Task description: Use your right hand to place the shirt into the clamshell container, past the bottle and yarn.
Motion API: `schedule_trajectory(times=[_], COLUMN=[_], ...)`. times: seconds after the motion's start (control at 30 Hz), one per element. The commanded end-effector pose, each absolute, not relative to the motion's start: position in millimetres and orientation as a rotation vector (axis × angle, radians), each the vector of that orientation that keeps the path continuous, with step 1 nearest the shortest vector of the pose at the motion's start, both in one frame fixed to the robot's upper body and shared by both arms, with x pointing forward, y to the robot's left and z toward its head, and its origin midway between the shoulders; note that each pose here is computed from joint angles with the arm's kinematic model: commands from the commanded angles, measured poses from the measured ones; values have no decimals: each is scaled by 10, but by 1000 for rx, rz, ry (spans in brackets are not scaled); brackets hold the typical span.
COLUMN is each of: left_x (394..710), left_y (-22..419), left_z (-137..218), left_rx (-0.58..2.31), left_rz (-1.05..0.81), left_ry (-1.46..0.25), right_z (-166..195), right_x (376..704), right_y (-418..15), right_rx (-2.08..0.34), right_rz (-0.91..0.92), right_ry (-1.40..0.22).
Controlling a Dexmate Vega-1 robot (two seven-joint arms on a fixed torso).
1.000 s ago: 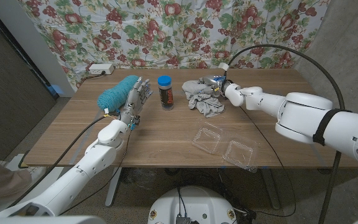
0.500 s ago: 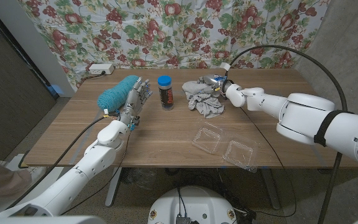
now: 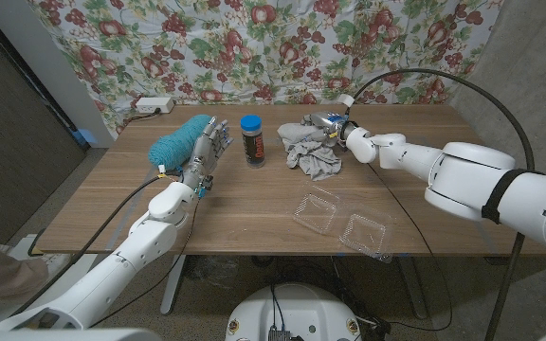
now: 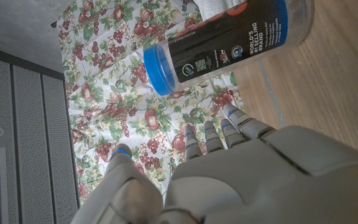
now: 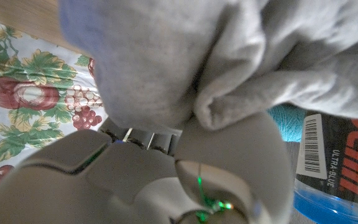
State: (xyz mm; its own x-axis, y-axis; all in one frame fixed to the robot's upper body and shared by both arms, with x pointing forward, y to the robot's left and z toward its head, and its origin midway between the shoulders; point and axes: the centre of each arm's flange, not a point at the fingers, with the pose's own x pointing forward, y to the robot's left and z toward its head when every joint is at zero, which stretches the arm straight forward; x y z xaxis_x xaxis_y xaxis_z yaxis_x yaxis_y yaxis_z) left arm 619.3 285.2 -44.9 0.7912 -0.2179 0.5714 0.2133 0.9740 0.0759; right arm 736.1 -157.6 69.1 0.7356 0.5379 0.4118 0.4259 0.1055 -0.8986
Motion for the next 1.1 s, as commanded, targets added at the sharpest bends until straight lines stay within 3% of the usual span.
schedule_trajectory(times=[0.03,1.1], left_x=[6208,6202], left_y=[2841,2739], left_z=[-423,-380], left_rx=[10,19], left_rz=[-237,-252], left_ry=[-618,-627], right_z=[772,1064], right_x=[7284,6956], right_y=[-1661,-1878], right_rx=[-1487,-1462], right_rz=[81,24], right_ry=[-881,-927])
